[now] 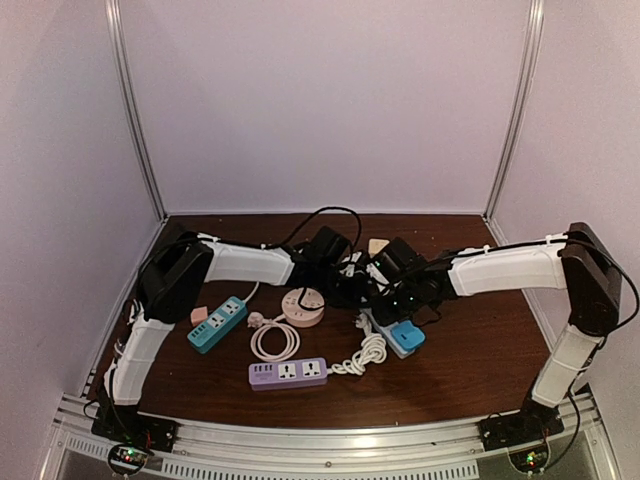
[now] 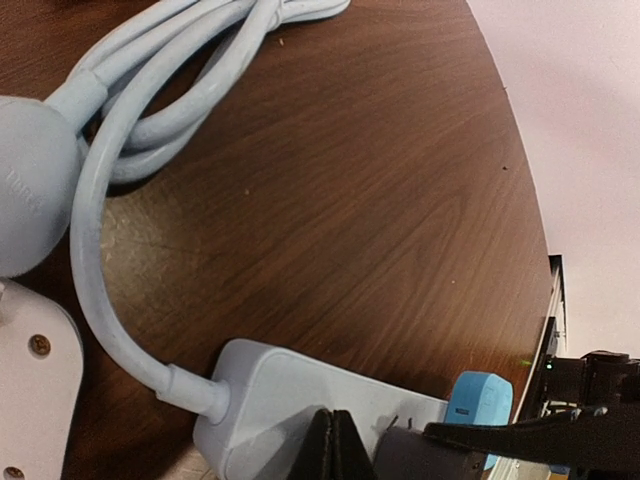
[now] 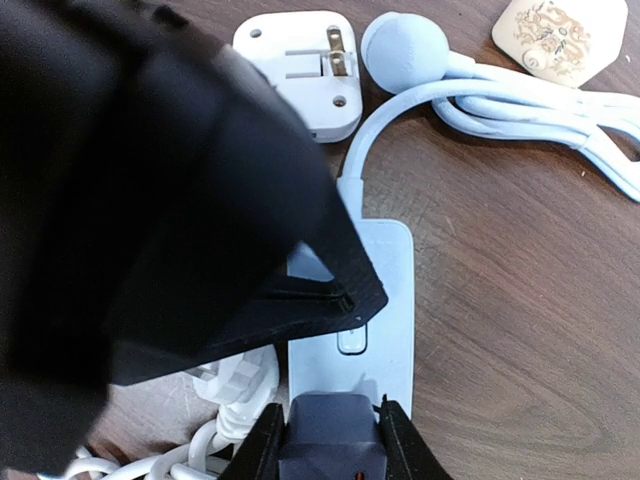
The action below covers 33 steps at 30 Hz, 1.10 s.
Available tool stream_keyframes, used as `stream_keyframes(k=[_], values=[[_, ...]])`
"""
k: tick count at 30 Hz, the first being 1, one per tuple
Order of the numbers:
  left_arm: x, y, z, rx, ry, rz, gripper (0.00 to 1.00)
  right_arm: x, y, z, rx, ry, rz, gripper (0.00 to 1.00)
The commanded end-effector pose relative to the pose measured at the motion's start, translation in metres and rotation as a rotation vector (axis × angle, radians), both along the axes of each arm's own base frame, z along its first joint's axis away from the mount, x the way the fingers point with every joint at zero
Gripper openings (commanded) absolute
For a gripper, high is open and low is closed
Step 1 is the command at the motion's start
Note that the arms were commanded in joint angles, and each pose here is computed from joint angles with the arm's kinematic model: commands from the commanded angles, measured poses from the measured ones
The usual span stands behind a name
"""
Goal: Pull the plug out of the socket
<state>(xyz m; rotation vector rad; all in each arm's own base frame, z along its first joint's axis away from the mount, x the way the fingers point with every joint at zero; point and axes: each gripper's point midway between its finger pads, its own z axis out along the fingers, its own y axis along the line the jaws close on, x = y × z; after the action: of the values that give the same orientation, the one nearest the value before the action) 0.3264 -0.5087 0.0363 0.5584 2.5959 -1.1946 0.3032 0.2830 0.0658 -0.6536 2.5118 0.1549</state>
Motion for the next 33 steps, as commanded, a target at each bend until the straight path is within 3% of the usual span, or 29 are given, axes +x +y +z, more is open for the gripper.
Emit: stream_keyframes(k=[1,6,20,27,33], values=[[-0.043,0.089,-0.124,0.45,0.201,0.053,0.02,0.022,-0.001,0.049,0.238,-0.025,-0.063,0.0],[-0.043,0.09,-0.125,0.452,0.201,0.053,0.02,0.021,0.003,0.053,0.306,0.019,-0.057,0.0],[-0.043,0.091,-0.126,0.459,0.201,0.054,0.02,0.007,0.028,0.075,0.113,-0.177,-0.001,0.0],[-0.042,0.091,-0.122,0.462,0.189,0.05,0.02,0.011,0.01,0.069,0.131,-0.117,-0.052,0.0],[-0.03,0.078,-0.099,0.422,0.145,0.044,0.02,0.02,-0.032,0.075,0.218,-0.107,-0.165,0.0]])
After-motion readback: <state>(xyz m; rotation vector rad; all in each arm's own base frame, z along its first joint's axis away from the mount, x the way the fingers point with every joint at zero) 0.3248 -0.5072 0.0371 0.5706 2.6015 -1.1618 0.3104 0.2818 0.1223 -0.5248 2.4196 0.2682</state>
